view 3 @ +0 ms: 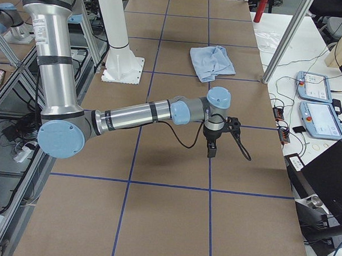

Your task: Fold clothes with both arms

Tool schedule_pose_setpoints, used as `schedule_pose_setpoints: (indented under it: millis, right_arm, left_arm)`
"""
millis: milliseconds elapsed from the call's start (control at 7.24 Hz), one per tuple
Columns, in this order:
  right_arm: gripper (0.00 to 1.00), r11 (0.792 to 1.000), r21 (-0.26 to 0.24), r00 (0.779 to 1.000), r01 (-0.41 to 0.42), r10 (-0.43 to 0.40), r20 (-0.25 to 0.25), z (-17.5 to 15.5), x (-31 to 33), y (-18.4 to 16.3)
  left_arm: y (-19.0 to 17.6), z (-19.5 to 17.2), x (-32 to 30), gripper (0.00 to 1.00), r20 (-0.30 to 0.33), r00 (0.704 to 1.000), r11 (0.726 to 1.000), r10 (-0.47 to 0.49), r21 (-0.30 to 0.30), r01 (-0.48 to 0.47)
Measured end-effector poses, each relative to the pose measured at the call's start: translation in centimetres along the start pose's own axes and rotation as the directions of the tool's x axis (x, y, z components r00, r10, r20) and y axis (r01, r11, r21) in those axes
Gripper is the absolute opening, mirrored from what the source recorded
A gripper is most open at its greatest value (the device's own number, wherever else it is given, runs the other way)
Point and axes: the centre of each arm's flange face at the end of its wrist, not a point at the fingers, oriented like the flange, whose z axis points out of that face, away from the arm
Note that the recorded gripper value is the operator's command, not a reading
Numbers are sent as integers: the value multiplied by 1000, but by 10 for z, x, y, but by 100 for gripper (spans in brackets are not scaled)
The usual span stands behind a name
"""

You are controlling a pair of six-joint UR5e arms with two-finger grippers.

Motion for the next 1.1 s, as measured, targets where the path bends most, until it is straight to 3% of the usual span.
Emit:
schedule_pose_setpoints:
  millis: [552, 1105]
  right_arm:
    - [100, 996, -57, 997, -67, 69, 25, 15, 48, 56]
    - [100, 997, -26, 997, -77, 78, 26, -7, 133, 109]
  left_arm:
    - [0, 8, -8, 100, 5, 998, 994, -70, -85, 70]
    - [42, 16, -31, 100, -11, 989, 980, -147, -136, 144]
